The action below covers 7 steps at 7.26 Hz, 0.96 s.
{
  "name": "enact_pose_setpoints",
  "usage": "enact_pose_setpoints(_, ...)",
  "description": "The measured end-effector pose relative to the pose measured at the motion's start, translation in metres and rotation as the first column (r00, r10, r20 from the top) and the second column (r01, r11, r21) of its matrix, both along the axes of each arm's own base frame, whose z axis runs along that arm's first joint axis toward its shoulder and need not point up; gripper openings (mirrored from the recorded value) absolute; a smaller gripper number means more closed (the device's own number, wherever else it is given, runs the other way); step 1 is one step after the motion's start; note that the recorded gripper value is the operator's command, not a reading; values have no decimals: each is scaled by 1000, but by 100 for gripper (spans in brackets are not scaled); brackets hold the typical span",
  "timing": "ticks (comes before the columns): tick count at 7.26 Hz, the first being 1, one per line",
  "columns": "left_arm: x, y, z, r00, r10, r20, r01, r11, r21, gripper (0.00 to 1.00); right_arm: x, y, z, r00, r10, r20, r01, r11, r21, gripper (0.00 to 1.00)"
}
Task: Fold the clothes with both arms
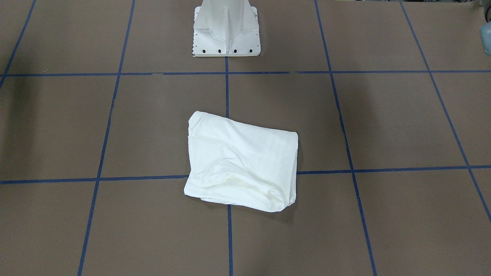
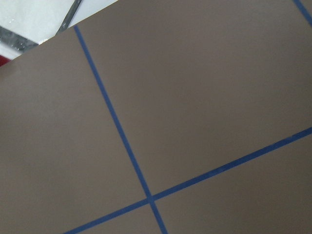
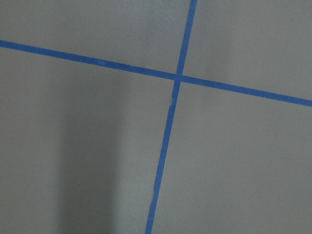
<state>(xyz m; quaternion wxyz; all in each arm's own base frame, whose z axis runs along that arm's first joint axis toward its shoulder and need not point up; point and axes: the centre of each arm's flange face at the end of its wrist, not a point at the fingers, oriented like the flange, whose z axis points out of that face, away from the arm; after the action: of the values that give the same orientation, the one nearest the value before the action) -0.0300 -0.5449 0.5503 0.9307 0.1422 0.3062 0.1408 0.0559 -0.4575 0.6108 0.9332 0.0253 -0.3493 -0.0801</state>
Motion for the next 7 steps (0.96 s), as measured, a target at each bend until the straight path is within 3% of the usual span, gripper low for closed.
enact_pose_setpoints(3,-10,41,47,1000,-14,3,14,985,-170,100,4,16,13,1000,16,-3,-16,999,-32,100)
enact_pose_setpoints(7,-10,54,40,999,-37,-18,33,977,-213,100,4,17,13,1000,19,-3,-20,999,-33,100)
